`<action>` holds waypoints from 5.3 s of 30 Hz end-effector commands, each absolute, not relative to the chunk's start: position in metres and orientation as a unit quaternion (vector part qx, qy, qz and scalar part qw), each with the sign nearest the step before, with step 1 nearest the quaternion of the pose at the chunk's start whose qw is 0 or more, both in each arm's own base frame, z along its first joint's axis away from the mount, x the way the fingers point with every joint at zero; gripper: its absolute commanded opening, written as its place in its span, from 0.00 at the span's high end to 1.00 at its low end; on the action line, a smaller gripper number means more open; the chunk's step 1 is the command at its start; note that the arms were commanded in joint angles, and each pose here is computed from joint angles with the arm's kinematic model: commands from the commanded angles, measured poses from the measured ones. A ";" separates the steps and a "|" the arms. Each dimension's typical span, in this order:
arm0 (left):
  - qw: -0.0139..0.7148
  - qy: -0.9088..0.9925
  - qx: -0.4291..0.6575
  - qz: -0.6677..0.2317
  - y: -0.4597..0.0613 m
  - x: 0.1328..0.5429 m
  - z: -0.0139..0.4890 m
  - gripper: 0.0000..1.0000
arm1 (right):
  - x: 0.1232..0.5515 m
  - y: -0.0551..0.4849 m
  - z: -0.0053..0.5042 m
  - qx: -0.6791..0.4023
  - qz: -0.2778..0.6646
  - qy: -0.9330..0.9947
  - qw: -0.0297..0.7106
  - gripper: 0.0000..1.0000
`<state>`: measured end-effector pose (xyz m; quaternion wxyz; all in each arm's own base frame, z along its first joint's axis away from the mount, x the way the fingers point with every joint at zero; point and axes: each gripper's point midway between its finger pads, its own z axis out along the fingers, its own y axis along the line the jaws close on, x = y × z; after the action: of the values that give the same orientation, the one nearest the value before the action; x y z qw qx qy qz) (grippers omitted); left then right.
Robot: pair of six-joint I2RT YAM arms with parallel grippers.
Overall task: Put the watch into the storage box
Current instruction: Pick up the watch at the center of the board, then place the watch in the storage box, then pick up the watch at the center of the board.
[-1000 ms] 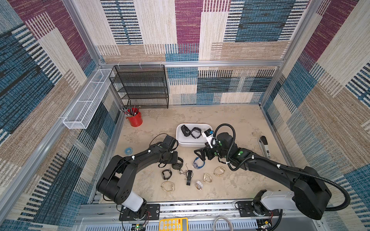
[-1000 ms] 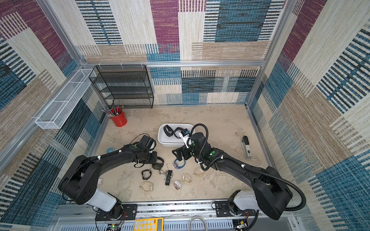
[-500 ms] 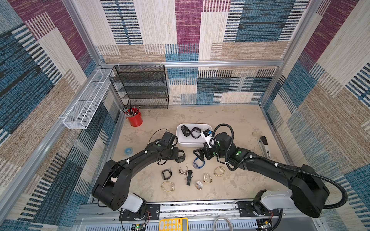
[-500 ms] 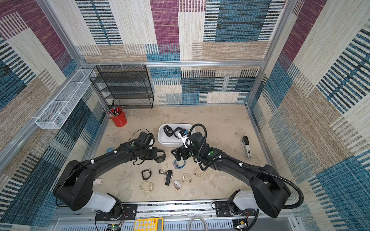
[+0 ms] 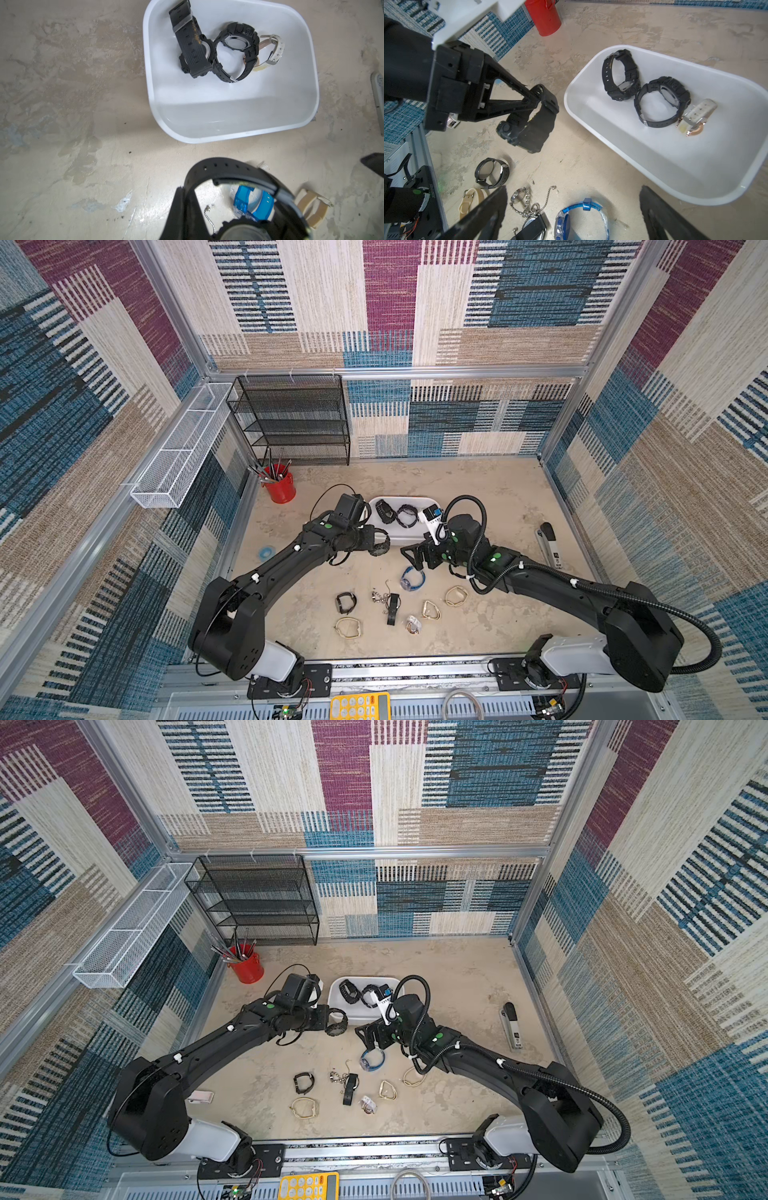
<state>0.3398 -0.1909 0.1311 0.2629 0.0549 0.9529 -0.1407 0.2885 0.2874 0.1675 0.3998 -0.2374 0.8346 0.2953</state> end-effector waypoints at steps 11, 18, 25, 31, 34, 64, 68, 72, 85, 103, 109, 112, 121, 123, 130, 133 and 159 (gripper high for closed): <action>0.273 0.953 0.097 -0.090 -0.207 0.394 0.134 1.00 | 0.291 0.273 0.184 -0.202 0.288 0.827 0.438 0.00; 0.271 0.955 0.095 -0.077 -0.217 0.415 0.121 1.00 | 0.292 0.270 0.184 -0.197 0.284 0.828 0.442 0.00; 0.262 0.959 0.095 -0.053 -0.219 0.423 0.104 1.00 | 0.292 0.269 0.185 -0.192 0.282 0.829 0.444 0.00; 0.251 0.963 0.093 -0.037 -0.219 0.429 0.088 1.00 | 0.293 0.269 0.179 -0.192 0.278 0.832 0.440 0.00; 0.245 0.965 0.090 -0.037 -0.220 0.430 0.082 1.00 | 0.295 0.269 0.182 -0.190 0.279 0.831 0.443 0.00; 0.349 0.910 0.067 -0.215 -0.243 0.395 0.169 0.14 | 0.301 0.271 0.191 -0.176 0.283 0.828 0.451 0.00; 0.381 0.889 0.064 -0.247 -0.239 0.380 0.175 0.07 | 0.300 0.271 0.187 -0.177 0.283 0.829 0.449 0.00; 0.382 0.888 0.062 -0.249 -0.233 0.370 0.176 0.05 | 0.301 0.272 0.187 -0.175 0.284 0.830 0.447 0.00; 0.379 0.884 0.081 -0.261 -0.221 0.338 0.167 0.01 | 0.301 0.259 0.169 -0.149 0.252 0.859 0.421 0.00; 0.396 0.879 0.073 -0.255 -0.200 0.312 0.156 0.02 | 0.256 0.207 0.106 -0.063 0.159 0.945 0.281 0.12; 0.402 0.878 0.070 -0.249 -0.197 0.312 0.156 0.02 | 0.220 0.193 0.084 -0.047 0.146 0.959 0.237 0.19; 0.400 0.878 0.070 -0.252 -0.198 0.311 0.156 0.02 | 0.203 0.187 0.078 -0.042 0.135 0.966 0.217 0.22; 0.399 0.878 0.064 -0.257 -0.199 0.312 0.153 0.02 | 0.181 0.185 0.067 -0.041 0.138 0.971 0.193 0.34; 0.397 0.879 0.065 -0.257 -0.200 0.312 0.154 0.03 | 0.179 0.188 0.065 -0.042 0.143 0.971 0.189 0.38; 0.395 0.880 0.064 -0.255 -0.197 0.308 0.154 0.04 | 0.182 0.196 0.056 -0.054 0.145 0.970 0.189 0.45; 0.398 0.880 0.062 -0.252 -0.194 0.307 0.155 0.03 | 0.184 0.200 0.052 -0.055 0.147 0.970 0.187 0.45; 0.395 0.885 0.067 -0.237 -0.188 0.302 0.150 0.04 | 0.206 0.208 0.034 -0.072 0.100 0.973 0.197 1.00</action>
<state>0.3014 -0.1888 0.1514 0.3945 0.0649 0.8845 -0.2402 0.1975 0.2076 0.0274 0.1766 -0.0709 0.9758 0.1073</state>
